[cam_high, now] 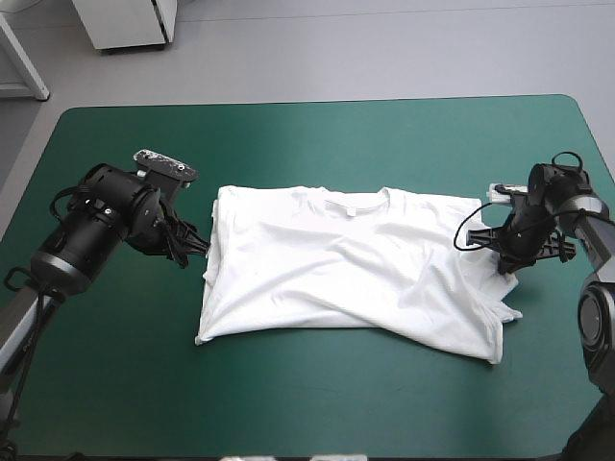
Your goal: Fold the cloth
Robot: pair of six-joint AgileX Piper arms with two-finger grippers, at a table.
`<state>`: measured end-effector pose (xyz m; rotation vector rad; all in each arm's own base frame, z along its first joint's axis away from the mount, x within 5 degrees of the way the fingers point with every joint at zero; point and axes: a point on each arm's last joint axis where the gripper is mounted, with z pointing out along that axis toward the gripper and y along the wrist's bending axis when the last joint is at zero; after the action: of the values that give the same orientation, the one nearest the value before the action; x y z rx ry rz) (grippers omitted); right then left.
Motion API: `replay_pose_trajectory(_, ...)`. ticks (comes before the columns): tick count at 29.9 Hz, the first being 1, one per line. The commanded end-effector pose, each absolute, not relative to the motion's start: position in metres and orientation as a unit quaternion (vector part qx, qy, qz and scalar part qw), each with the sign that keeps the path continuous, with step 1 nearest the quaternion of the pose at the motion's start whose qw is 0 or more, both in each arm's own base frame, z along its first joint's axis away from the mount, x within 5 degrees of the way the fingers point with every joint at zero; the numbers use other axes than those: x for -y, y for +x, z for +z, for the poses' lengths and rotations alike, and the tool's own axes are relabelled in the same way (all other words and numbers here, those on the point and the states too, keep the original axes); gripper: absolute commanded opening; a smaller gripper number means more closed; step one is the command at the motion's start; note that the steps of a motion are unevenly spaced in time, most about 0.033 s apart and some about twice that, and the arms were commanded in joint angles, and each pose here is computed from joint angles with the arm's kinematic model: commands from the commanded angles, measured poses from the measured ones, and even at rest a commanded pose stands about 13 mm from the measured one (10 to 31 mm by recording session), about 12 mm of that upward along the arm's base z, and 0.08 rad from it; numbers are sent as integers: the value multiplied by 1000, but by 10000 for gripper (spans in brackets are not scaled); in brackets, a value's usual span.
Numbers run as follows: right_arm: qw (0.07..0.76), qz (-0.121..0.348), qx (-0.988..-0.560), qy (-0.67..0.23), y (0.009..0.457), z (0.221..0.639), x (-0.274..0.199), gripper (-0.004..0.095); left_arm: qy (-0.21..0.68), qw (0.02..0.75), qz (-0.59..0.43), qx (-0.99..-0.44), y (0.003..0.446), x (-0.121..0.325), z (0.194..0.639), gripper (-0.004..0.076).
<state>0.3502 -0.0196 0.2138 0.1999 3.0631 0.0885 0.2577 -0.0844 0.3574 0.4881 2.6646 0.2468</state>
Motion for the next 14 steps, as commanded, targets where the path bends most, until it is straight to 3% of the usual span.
replay_pose_trajectory(1,73,50,-994,66,349,250,13,-13,170,252,88,-949,253,82,377,475)
replay_pose_trajectory(9,141,112,-983,46,355,316,-1,-13,171,263,83,-946,255,84,378,475)
replay_pose_trajectory(14,151,158,-976,9,356,329,-31,-13,171,264,79,-946,255,84,378,475)
